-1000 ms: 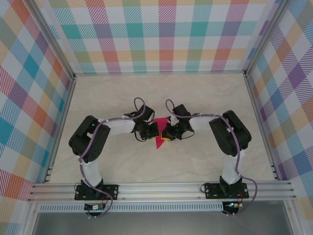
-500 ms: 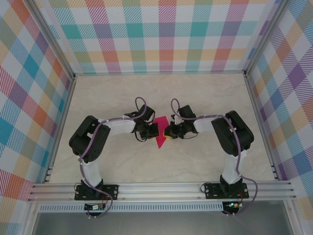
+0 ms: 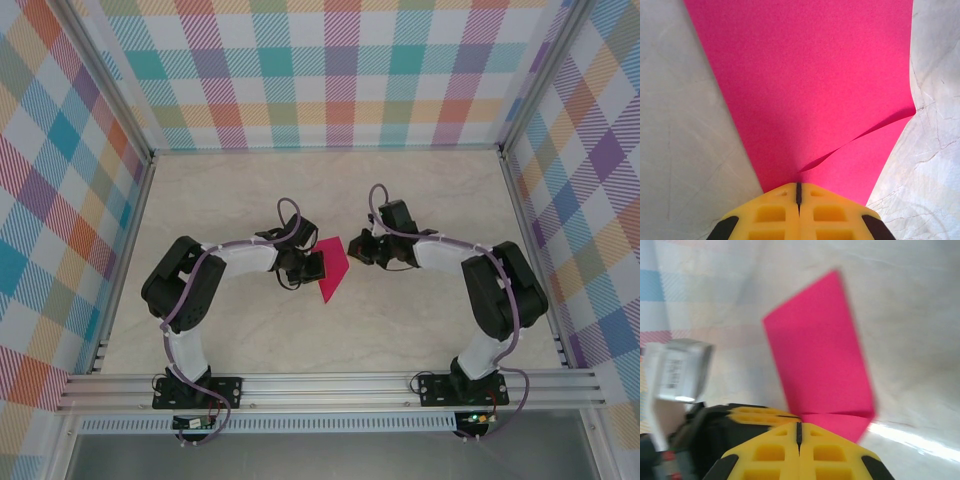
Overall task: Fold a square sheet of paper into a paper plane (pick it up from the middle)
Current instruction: Third fold the triangle at the center of the table.
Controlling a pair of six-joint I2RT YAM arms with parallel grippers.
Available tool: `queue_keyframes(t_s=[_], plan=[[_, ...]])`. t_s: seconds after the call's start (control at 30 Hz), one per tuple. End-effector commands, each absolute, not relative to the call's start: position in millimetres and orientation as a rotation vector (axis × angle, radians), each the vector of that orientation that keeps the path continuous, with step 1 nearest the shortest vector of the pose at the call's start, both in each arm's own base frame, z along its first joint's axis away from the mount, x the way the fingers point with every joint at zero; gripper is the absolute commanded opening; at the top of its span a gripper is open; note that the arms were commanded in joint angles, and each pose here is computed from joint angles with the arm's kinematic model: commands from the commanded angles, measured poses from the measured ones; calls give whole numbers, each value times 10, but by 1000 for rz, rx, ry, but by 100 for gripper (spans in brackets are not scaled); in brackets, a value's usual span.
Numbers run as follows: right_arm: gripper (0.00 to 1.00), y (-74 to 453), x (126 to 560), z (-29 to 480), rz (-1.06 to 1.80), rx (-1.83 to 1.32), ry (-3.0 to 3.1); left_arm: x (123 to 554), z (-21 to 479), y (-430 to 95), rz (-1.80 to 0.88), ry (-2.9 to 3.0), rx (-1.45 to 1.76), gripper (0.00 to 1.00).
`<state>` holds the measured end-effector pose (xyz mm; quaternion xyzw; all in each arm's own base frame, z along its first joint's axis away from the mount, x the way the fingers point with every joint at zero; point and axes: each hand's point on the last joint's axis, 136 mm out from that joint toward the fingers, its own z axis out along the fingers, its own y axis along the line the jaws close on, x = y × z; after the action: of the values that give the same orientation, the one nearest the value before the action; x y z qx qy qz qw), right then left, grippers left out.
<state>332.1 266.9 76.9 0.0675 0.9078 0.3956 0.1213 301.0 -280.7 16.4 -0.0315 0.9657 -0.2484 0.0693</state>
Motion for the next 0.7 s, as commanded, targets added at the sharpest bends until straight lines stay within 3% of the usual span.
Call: queue_keyframes(t_s=[0.0,0.3,0.53,0.67], plan=[[0,2783,3191,587,1160,187,2740,2541,-398,-2227,-337,3142,-152,0],[0,2835,3114,215,1106,172,2870,2527,-412,-2195,-313,3145,-166,0],[0,2412,3217,-4,978,491,2893,2496,-425,-2157,-299,3147,-176,0],[0,2258,3276,143,884,548,2841,2488,-446,-2157,-301,3149,-176,0]])
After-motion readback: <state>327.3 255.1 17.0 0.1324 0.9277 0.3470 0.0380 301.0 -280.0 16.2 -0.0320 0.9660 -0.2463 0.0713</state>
